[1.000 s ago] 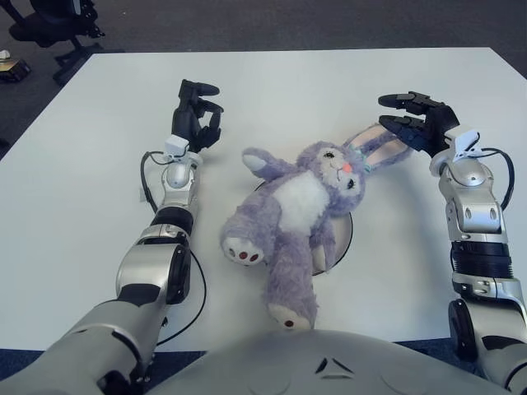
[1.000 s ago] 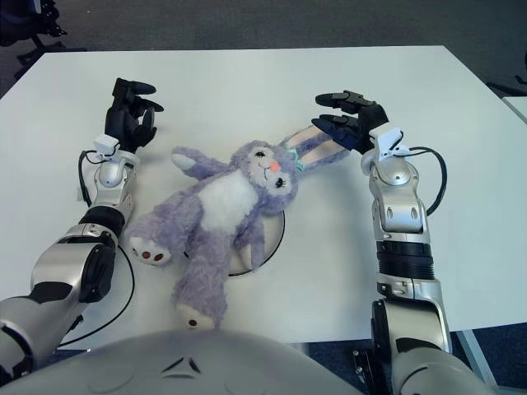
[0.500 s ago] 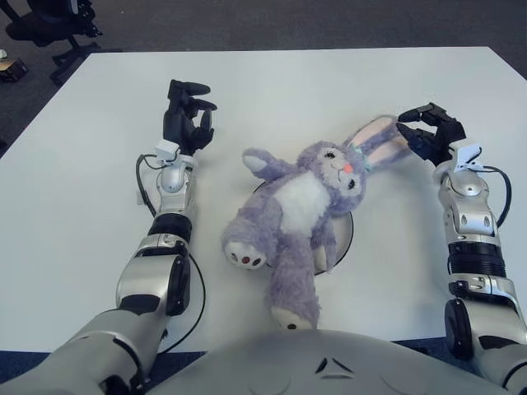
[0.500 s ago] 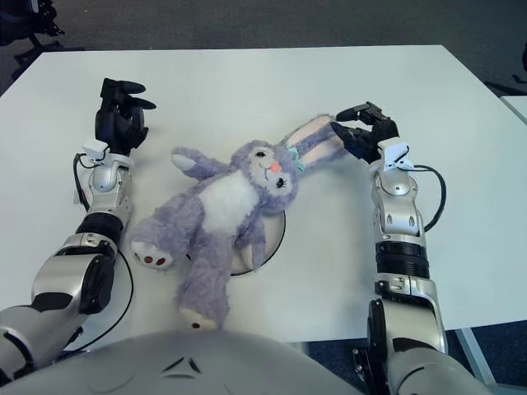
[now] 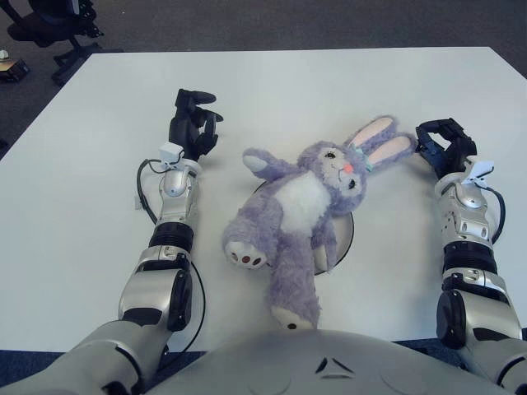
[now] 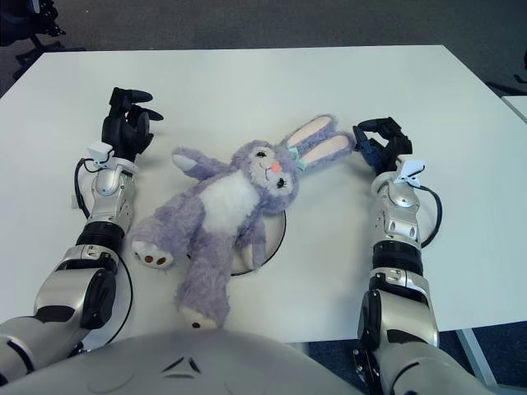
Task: Put the doll into the plate.
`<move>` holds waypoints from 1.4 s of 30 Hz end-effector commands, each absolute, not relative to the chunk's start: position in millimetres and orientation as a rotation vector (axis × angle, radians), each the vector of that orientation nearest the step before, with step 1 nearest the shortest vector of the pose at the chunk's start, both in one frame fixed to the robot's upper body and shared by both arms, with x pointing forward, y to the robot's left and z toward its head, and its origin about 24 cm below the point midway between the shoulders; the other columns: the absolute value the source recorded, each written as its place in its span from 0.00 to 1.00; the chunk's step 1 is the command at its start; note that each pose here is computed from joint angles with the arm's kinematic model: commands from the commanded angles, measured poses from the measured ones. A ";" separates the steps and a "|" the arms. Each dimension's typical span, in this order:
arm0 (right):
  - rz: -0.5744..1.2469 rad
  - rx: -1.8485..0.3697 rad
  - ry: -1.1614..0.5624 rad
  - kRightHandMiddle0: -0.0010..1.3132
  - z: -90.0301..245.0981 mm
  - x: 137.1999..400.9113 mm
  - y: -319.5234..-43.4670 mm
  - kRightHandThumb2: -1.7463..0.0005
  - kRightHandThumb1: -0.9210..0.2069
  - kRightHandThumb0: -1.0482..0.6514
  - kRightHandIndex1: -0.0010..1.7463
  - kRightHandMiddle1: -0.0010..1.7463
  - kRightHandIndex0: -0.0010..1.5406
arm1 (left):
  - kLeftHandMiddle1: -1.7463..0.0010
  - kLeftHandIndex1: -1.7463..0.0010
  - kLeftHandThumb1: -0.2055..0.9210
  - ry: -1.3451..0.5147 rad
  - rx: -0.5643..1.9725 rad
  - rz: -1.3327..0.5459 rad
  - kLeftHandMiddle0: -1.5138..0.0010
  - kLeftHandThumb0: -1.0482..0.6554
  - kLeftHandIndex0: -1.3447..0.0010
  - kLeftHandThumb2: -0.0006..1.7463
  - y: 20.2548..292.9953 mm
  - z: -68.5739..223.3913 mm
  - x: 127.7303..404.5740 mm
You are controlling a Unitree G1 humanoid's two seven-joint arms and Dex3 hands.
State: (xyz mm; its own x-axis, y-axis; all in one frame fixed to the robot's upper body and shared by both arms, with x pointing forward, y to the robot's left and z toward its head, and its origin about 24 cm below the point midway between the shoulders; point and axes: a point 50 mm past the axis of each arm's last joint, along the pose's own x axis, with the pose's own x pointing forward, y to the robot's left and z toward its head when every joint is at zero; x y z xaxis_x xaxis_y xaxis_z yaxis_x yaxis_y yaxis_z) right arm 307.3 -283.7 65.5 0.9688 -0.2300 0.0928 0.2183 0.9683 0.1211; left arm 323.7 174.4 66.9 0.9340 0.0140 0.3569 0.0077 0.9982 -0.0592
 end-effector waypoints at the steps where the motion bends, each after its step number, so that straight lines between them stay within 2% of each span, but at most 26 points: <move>1: -0.220 0.172 -0.141 0.26 69.9 310.1 -284.8 0.51 0.31 0.61 0.82 0.93 0.40 | 0.00 0.13 0.85 -0.132 -0.135 0.055 0.75 0.61 0.82 0.41 167.1 6.3 291.2; 4: -0.232 0.184 -0.147 0.26 69.3 309.3 -285.5 0.49 0.33 0.61 0.83 0.94 0.40 | 0.00 0.13 0.83 -0.127 -0.139 0.056 0.74 0.61 0.82 0.43 166.2 6.5 291.2; 9: -0.337 0.260 -0.137 0.24 54.4 304.9 -280.5 0.38 0.38 0.61 0.94 0.99 0.34 | 0.00 0.13 0.79 -0.112 -0.157 0.054 0.73 0.61 0.80 0.46 163.8 6.2 291.6; 13: -0.386 0.342 -0.089 0.24 35.0 301.9 -267.1 0.55 0.18 0.40 1.00 1.00 0.47 | 0.00 0.15 0.74 -0.101 -0.166 0.049 0.70 0.61 0.76 0.49 163.7 5.4 291.4; 15: -0.369 0.362 -0.036 0.24 22.4 298.9 -254.2 0.56 0.17 0.40 1.00 1.00 0.52 | 0.00 0.07 0.87 -0.096 -0.167 0.045 0.61 0.51 0.80 0.40 164.3 4.2 290.7; 18: -0.308 0.294 -0.009 0.24 19.0 296.6 -243.7 0.57 0.16 0.40 1.00 1.00 0.57 | 0.00 0.02 0.96 -0.094 -0.166 0.042 0.52 0.45 0.83 0.33 165.2 3.4 289.7; 22: -0.249 0.173 -0.031 0.24 21.5 294.3 -235.4 0.57 0.16 0.40 1.00 1.00 0.59 | 0.00 0.01 0.99 -0.095 -0.165 0.039 0.47 0.42 0.84 0.30 165.7 3.2 288.9; 26: -0.199 -0.013 -0.088 0.24 23.6 289.9 -222.2 0.56 0.16 0.40 1.00 1.00 0.59 | 0.00 0.00 1.00 -0.096 -0.164 0.032 0.45 0.41 0.84 0.29 166.2 2.8 287.3; 42: -0.104 -0.240 -0.166 0.27 12.1 272.6 -206.2 0.51 0.22 0.39 1.00 1.00 0.63 | 0.00 0.00 1.00 -0.106 -0.135 -0.001 0.43 0.41 0.84 0.29 163.8 3.0 283.3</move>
